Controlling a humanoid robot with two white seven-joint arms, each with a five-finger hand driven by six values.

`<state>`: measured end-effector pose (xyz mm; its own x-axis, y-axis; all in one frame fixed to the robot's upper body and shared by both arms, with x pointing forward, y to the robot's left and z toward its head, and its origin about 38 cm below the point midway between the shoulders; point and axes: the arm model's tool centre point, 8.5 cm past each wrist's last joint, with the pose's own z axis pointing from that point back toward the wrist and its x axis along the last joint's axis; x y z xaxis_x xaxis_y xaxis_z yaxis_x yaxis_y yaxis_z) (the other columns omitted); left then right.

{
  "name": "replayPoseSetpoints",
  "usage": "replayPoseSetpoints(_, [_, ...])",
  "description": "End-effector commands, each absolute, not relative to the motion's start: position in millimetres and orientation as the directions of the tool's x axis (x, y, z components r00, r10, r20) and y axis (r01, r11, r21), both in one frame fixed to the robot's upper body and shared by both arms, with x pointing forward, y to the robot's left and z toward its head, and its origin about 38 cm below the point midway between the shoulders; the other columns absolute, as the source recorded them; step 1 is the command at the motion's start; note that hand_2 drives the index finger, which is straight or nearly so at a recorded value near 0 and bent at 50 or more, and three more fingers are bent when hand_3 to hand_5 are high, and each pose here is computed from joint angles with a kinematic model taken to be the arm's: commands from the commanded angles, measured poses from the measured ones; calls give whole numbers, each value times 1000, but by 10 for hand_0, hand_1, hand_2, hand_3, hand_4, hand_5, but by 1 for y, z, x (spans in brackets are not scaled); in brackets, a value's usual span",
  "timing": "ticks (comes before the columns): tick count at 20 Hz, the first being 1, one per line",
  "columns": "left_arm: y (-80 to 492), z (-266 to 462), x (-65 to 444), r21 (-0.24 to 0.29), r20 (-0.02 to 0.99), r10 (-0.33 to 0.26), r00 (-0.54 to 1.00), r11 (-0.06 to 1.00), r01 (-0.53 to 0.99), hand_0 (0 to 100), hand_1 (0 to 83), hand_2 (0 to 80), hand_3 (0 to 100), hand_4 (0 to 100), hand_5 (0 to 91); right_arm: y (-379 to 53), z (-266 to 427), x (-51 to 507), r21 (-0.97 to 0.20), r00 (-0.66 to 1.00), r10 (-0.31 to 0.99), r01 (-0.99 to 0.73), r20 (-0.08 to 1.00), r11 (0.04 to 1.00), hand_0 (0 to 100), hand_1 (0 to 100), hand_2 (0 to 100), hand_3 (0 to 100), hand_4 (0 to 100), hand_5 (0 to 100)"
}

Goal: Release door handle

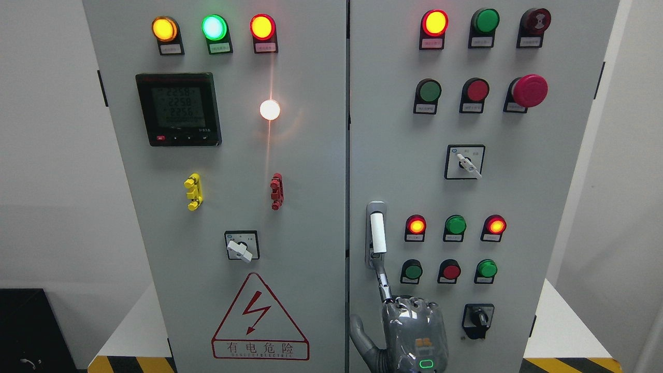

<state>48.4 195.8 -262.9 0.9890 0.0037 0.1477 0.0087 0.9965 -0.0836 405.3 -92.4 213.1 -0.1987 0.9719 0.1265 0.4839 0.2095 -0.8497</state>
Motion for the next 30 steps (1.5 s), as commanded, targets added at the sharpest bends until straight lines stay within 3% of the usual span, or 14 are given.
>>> replayPoseSetpoints(1, [196, -263, 49, -84, 149, 4, 989, 996, 9, 120, 556, 0, 0, 0, 0, -93, 212, 404, -850, -197, 972, 485, 126, 208, 455, 289, 12, 1000, 1000, 1000])
replayPoseSetpoints(30, [196, -263, 49, -84, 149, 4, 989, 996, 9, 120, 556, 0, 0, 0, 0, -92, 225, 400, -829, -201, 973, 522, 109, 201, 451, 288, 35, 1000, 1000, 1000])
